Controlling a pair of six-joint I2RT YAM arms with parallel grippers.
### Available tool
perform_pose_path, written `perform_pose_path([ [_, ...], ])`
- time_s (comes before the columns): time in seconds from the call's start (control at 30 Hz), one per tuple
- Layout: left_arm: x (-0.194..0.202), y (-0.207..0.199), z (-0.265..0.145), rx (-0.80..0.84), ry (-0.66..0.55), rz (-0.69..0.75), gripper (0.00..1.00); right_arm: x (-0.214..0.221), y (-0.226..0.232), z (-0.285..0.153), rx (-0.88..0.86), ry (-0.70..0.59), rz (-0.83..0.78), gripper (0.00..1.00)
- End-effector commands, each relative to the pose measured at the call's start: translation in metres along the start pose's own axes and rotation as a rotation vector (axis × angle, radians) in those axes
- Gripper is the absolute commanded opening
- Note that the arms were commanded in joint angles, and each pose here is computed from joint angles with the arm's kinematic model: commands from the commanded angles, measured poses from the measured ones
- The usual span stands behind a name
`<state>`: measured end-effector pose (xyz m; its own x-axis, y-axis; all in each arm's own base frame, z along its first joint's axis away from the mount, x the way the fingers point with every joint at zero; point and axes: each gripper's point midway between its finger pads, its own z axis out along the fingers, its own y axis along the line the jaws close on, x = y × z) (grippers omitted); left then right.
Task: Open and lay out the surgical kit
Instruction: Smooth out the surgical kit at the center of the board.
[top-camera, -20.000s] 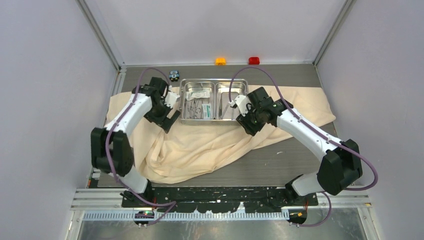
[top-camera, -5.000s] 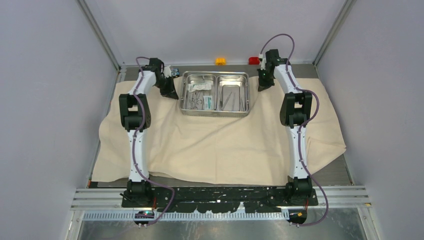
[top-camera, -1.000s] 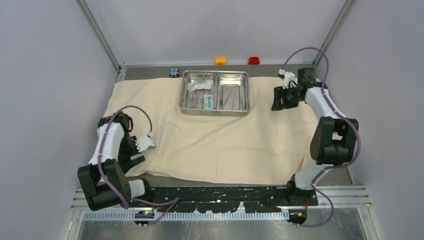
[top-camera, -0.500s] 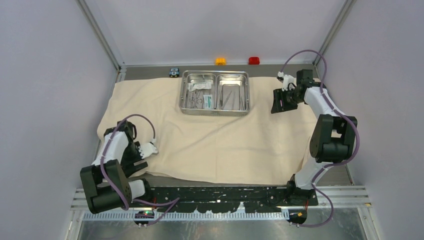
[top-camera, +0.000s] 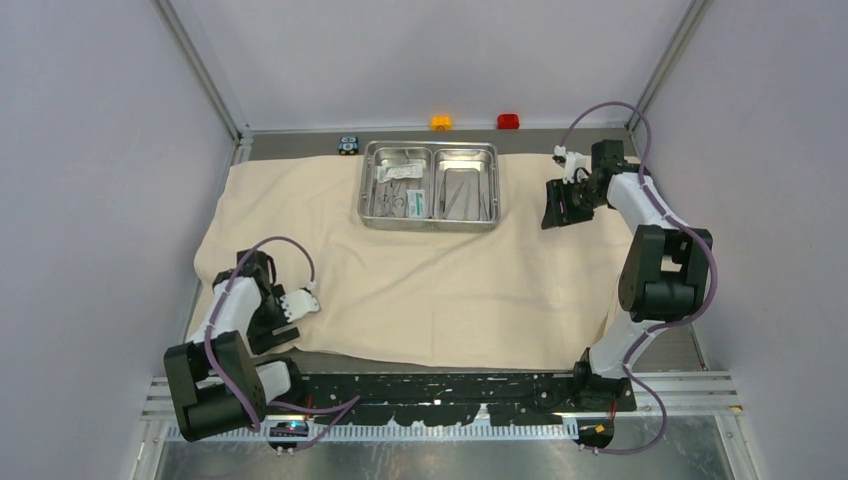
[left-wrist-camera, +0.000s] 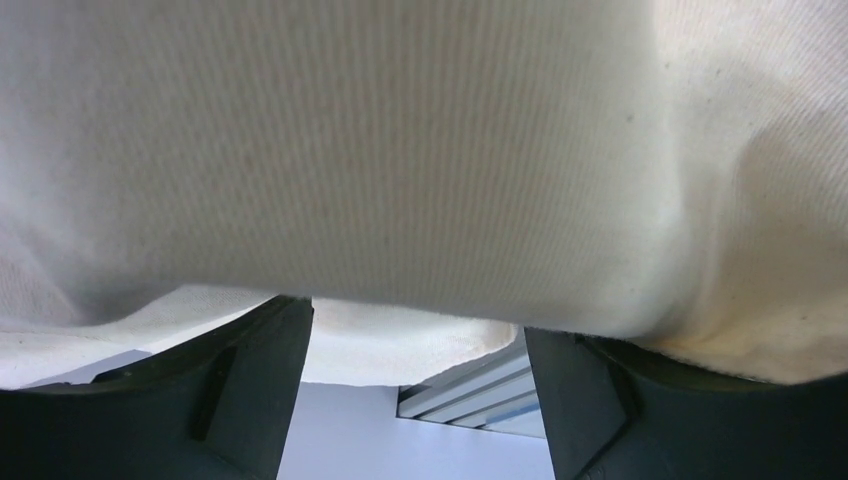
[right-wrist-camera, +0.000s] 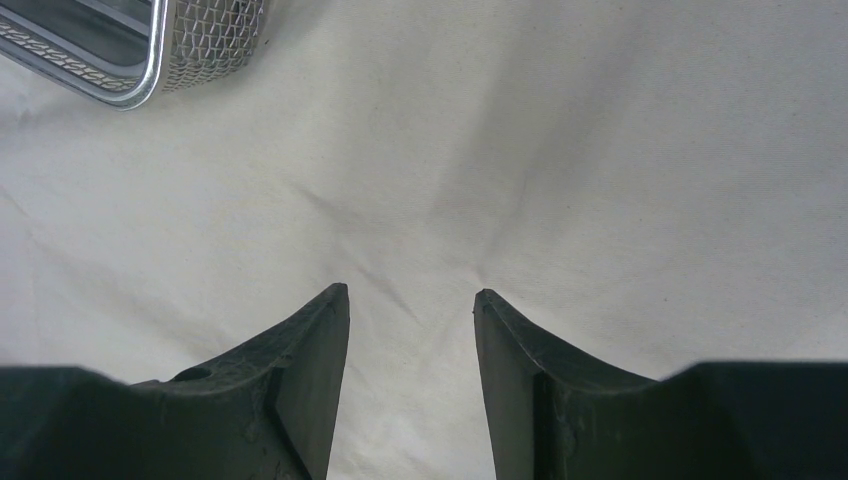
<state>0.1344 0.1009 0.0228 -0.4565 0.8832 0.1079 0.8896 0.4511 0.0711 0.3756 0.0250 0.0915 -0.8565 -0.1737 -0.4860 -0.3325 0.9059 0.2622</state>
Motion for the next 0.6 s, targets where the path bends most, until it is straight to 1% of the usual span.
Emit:
perform_pose_path([
  [0.0,-0.007,0.013,0.005,-0.056,-0.04,0.033,0.79,-0.014,0.005,-0.006,-0.018,-0.029,-0.028,0.54],
  [0.1,-0.008,0.014,0.005,-0.029,-0.04,0.032,0.77,-0.015,0.005,-0.007,-0.016,-0.031,-0.029,0.53],
  [0.17,-0.011,0.016,0.007,-0.009,-0.046,0.029,0.74,-0.015,0.005,-0.007,-0.014,-0.03,-0.027,0.53],
  [0.23,-0.014,0.017,0.009,0.024,-0.058,0.025,0.7,-0.015,0.005,-0.007,-0.014,-0.028,-0.025,0.53],
  [0.27,-0.016,0.017,0.01,0.041,-0.064,0.019,0.66,-0.014,0.005,-0.007,-0.013,-0.027,-0.025,0.53],
  [0.33,-0.017,0.017,0.011,0.078,-0.063,0.007,0.56,-0.013,0.004,-0.007,-0.007,-0.023,-0.025,0.52],
  [0.47,-0.016,0.024,0.009,0.119,-0.038,-0.008,0.3,-0.014,0.002,-0.007,0.004,-0.021,-0.026,0.52],
  [0.53,-0.017,0.03,0.001,0.135,-0.038,-0.015,0.12,-0.015,0.001,-0.007,0.006,-0.02,-0.025,0.52],
  [0.57,-0.018,0.033,-0.006,0.141,-0.043,-0.02,0.05,-0.015,0.0,-0.007,0.007,-0.018,-0.022,0.52],
])
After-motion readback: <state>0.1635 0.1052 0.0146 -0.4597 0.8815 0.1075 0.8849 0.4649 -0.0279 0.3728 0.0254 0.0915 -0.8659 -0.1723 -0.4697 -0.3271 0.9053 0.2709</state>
